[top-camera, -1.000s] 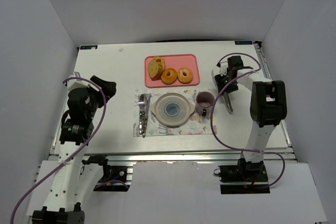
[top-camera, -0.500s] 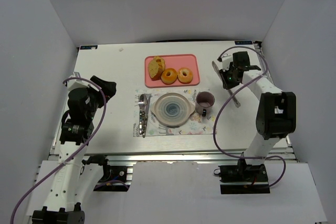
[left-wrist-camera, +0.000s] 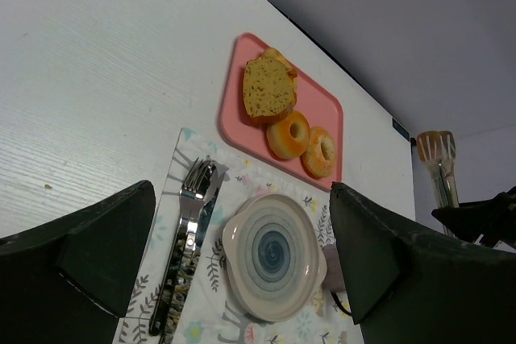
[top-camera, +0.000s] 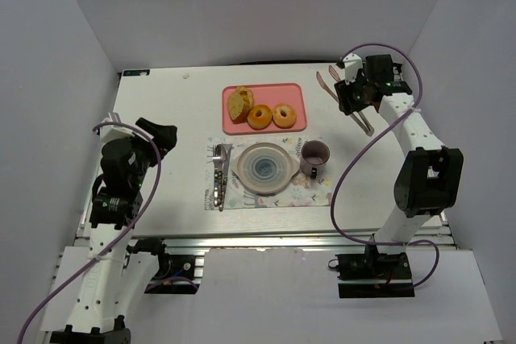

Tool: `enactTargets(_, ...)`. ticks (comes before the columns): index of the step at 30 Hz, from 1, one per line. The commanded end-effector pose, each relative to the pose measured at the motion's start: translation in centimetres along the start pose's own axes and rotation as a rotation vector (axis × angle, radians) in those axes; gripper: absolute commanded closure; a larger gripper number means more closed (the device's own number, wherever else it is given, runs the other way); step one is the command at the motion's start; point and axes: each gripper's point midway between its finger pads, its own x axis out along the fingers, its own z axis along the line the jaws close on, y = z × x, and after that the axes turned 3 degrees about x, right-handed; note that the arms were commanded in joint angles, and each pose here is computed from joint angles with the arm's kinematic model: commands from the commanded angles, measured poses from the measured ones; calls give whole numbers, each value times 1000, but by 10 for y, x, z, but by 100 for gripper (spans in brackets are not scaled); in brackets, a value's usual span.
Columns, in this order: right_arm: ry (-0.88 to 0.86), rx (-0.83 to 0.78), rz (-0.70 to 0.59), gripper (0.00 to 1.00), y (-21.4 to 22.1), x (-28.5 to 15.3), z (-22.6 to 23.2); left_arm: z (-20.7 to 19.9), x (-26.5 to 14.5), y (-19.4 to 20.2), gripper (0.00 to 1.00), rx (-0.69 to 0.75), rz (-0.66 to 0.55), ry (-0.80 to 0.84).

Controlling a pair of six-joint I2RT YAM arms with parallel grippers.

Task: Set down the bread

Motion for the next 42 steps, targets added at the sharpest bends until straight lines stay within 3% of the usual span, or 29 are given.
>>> enactTargets(1,-13,-12,-35,46,-18,-8,-1,2,-2,1,2,-6,-4,-5)
enactTargets(9,-33,-15,-35,39,-24,-7,-1,2,-2,1,2,-11,-5,-4)
enactTargets(19,-100,-61,-19,40,-31,2,18,2,-2,0,2,-9,-8,-7)
enactTargets(26,-268,-84,53,41,-31,21,65,3,-3,0,2,-6,-6,-10)
enactTargets(31,-354,-63,155,40,-7,37,86,5,-6,1,2,-8,-6,-19)
enactTargets(42,-347,-20,193,44,3,65,87,8,-12,1,2,-15,-9,-36)
